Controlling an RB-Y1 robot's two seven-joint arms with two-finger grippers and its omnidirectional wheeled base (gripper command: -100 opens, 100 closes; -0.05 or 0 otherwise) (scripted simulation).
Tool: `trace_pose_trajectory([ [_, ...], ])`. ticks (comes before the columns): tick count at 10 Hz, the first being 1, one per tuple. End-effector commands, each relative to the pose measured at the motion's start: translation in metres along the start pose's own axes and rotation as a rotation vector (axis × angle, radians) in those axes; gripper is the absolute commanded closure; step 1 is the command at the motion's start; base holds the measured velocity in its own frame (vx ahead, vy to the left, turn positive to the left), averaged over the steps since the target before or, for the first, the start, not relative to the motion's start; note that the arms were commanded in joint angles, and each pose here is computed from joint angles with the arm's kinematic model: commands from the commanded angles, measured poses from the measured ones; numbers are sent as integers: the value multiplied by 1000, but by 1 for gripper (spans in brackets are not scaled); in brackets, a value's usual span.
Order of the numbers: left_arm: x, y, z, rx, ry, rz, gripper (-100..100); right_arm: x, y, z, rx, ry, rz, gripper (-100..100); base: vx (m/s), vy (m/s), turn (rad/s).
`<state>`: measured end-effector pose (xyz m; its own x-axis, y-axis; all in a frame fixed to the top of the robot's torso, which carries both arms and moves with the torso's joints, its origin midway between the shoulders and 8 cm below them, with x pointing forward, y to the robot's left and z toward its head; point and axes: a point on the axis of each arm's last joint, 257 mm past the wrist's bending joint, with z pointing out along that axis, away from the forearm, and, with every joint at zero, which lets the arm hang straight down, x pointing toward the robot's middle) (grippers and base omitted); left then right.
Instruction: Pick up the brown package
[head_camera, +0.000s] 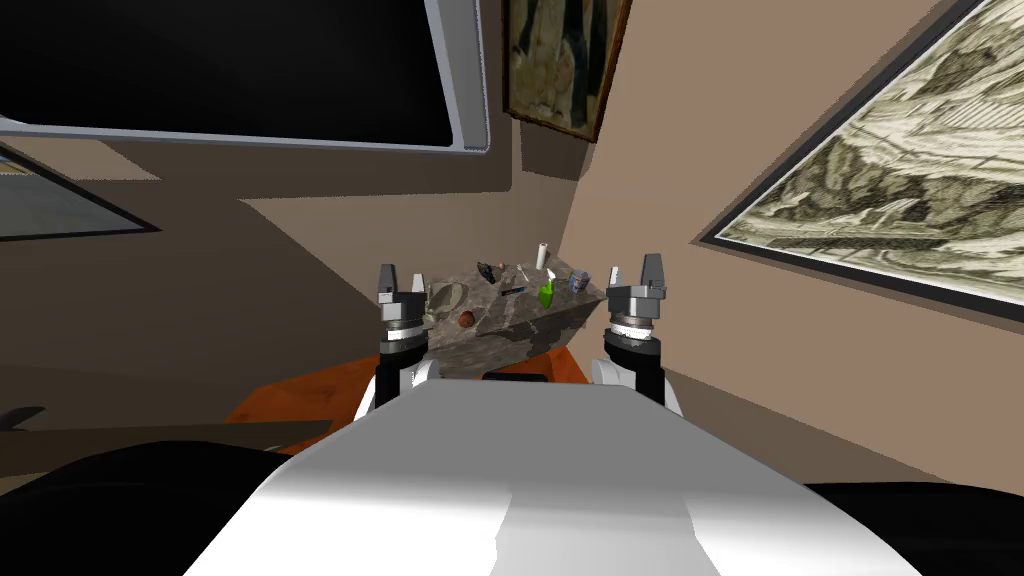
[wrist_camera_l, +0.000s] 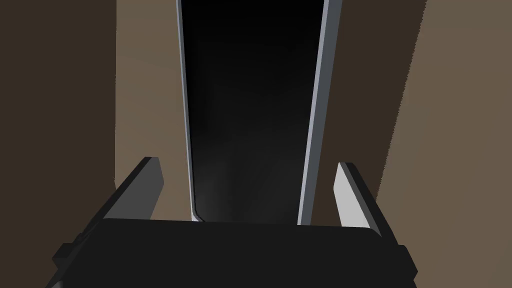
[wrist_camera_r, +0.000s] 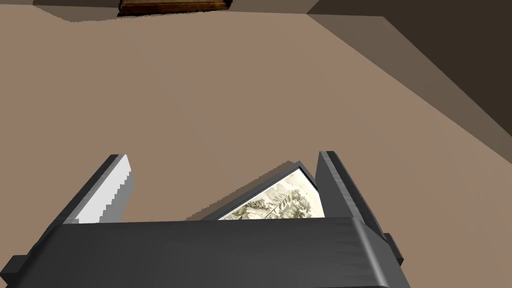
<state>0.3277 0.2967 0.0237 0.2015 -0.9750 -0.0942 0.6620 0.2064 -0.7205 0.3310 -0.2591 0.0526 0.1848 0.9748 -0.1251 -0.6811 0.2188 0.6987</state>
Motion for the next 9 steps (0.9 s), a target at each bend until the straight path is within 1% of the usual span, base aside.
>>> trace_pose_trajectory([
  [1,7,10,5,-28,37,-17,-100,0,0,0,0,0,0,0,-42,-23,-32],
  [2,7,10,5,-28,37,-17,-100,0,0,0,0,0,0,0,-57,-27,-19],
  [4,16,24,12,-68,75,-42,-100,0,0,0,0,0,0,0,-45,-27,-37],
  [5,16,26,12,-73,75,-41,-100,0,0,0,0,0,0,0,-27,-19,-18],
  [6,20,34,16,-97,95,-56,-100,0,0,0,0,0,0,0,-26,-17,-39],
  [7,20,36,16,-103,95,-56,-100,0,0,0,0,0,0,0,-19,-12,-26],
  [8,25,45,20,-130,114,-72,-100,0,0,0,0,0,0,0,-21,-16,-50],
  [9,25,47,20,-138,114,-71,-100,0,0,0,0,0,0,0,-18,-14,-26],
])
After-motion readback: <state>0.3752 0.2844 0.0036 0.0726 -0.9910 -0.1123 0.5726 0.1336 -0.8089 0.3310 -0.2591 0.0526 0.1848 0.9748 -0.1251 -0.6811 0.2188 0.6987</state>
